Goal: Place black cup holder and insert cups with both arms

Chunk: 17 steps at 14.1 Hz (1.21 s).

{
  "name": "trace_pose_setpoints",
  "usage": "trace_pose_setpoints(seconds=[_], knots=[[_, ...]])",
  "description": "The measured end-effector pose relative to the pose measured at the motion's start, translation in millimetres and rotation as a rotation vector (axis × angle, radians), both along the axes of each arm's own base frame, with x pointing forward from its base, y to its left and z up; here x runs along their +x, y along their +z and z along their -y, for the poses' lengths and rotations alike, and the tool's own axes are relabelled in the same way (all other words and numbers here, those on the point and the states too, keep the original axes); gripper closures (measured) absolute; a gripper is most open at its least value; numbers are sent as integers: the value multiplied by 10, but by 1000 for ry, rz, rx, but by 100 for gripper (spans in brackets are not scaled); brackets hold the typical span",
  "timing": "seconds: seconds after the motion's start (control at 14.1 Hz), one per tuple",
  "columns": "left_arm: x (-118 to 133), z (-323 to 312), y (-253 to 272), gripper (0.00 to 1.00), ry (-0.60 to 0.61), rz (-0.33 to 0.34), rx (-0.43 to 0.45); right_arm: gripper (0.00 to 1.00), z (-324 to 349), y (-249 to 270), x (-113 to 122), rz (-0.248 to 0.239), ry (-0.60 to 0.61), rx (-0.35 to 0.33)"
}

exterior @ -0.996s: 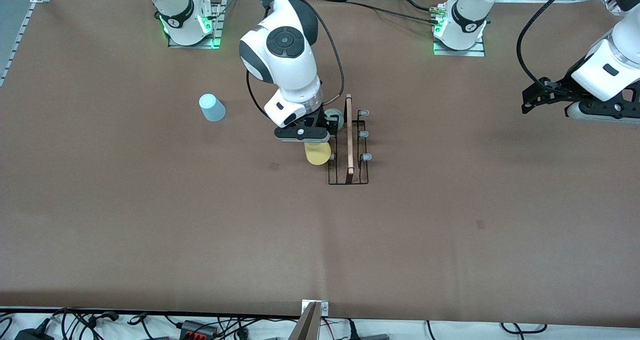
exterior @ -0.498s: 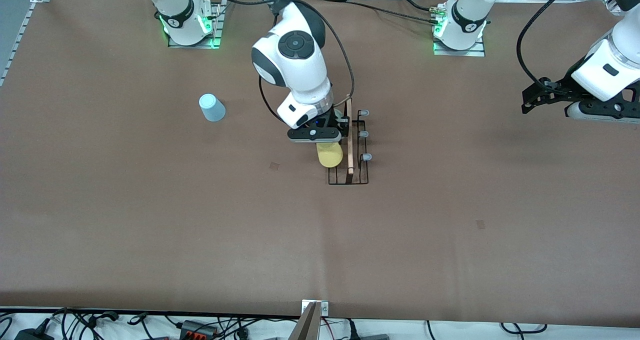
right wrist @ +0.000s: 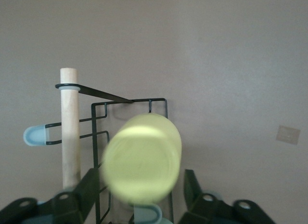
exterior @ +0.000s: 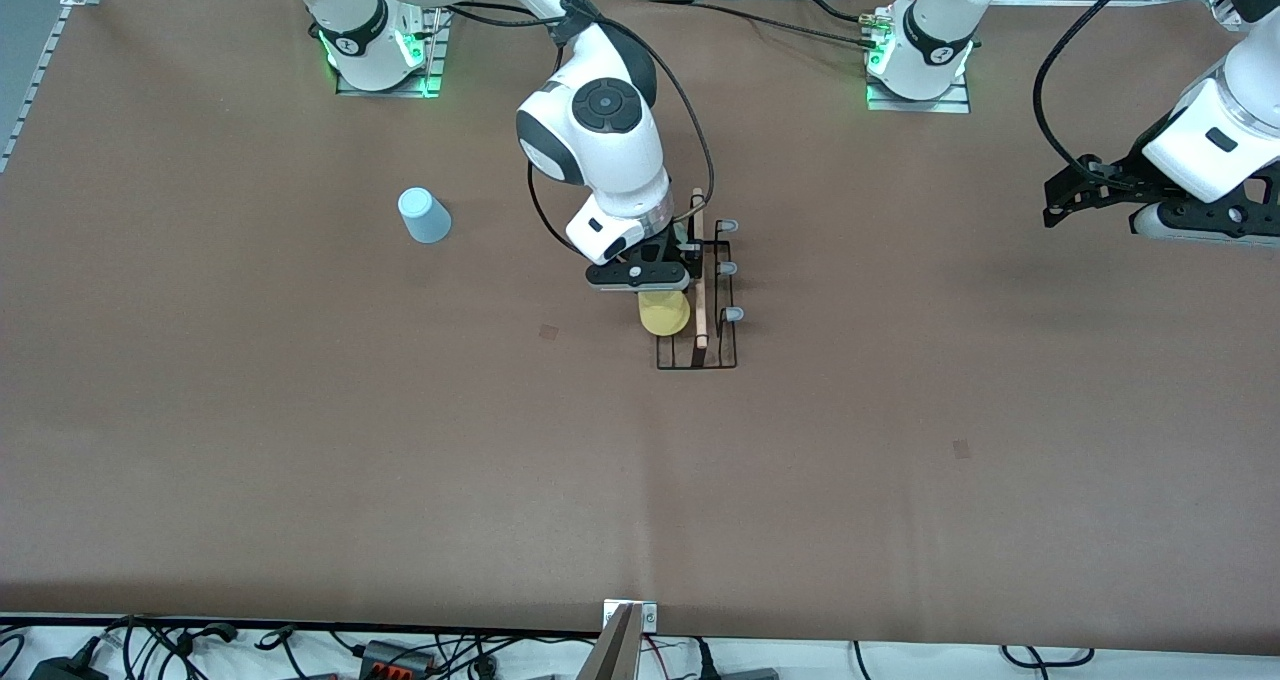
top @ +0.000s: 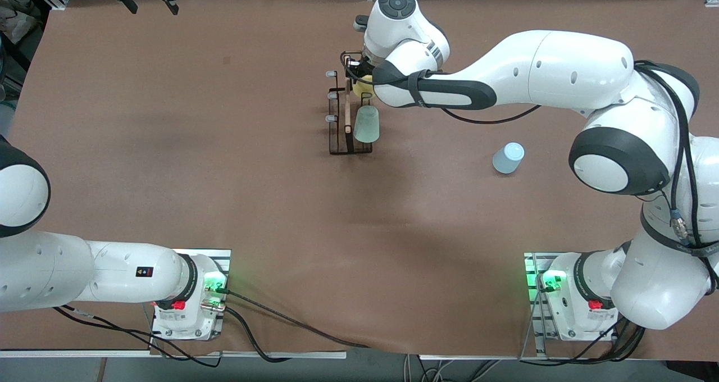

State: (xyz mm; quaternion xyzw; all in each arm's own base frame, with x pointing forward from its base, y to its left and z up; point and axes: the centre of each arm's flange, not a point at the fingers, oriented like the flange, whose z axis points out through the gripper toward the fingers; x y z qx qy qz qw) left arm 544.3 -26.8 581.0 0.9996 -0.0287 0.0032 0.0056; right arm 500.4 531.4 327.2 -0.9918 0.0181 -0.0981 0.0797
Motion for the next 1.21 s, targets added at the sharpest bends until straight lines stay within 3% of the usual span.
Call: trace_pose_setpoints(seconds=[0.14,0.28,0.43,0.78,1.0,1.21], knots=[[0,0,0,0,0,0,0,0,-3,8,2,8,6,-5],[0,0,0,0,0,0,0,0,39,63,48,13,-2,-10],[0,-1,0,0,0,0,0,0,329,213,235,-7,-48,-62],[0,-5,-1,0,1,0,0,0,2051,1146,916,-71,-131,-198],[0,-8,-1,0,1,0,0,0,3210,1724,1000,-131,-140,-264],[0,-9,-2,0,2,0,0,0,4235,2198,951,-168,-103,-284]])
